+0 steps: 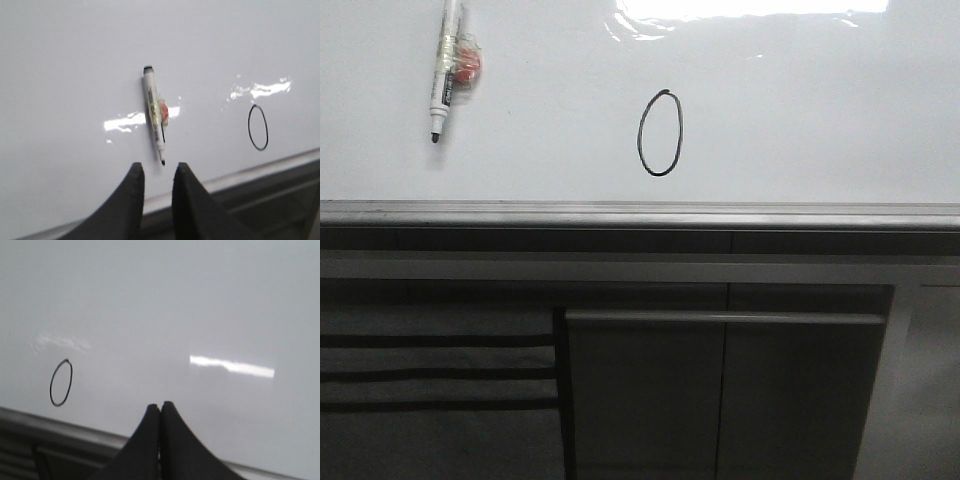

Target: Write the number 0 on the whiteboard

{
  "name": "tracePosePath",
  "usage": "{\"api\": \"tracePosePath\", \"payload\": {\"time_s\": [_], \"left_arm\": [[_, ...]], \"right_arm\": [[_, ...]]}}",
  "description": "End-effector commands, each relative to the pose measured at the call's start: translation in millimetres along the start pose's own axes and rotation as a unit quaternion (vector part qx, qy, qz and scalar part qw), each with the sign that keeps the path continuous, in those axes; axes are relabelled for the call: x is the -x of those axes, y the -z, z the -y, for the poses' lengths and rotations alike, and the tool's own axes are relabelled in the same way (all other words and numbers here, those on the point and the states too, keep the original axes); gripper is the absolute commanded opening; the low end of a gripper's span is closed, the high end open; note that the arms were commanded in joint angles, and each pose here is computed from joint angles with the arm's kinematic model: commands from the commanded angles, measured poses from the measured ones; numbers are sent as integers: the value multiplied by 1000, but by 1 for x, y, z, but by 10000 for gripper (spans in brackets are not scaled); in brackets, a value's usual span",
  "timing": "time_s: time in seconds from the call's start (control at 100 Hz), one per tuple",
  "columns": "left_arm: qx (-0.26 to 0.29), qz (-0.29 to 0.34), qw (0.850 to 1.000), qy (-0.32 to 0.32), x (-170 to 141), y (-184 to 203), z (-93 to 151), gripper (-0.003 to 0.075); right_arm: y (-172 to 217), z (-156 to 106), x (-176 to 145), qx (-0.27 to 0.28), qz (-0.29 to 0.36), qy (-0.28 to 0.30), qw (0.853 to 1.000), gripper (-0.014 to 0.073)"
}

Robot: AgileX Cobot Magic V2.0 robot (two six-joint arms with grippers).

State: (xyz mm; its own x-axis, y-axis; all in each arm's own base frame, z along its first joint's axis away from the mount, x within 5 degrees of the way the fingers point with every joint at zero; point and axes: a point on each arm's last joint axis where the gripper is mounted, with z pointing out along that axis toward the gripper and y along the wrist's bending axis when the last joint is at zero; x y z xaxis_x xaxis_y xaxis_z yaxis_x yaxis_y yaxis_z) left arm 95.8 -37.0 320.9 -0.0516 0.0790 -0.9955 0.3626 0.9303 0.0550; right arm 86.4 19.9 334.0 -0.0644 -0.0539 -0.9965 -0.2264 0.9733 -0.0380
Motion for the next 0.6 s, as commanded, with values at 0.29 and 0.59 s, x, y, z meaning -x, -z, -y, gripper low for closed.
{"api": "tracePosePath", "payload": {"time_s": [0.29,0.59], "left_arm": [[-1,117,992,41,-28,-4,2,-20],[48,101,994,13,-53,6,-5,-20]], "right_arm": [[-14,1,-48,-18,57,-8,998,-73],[-16,0,-80,-17,9,-8,1000,-73]]}}
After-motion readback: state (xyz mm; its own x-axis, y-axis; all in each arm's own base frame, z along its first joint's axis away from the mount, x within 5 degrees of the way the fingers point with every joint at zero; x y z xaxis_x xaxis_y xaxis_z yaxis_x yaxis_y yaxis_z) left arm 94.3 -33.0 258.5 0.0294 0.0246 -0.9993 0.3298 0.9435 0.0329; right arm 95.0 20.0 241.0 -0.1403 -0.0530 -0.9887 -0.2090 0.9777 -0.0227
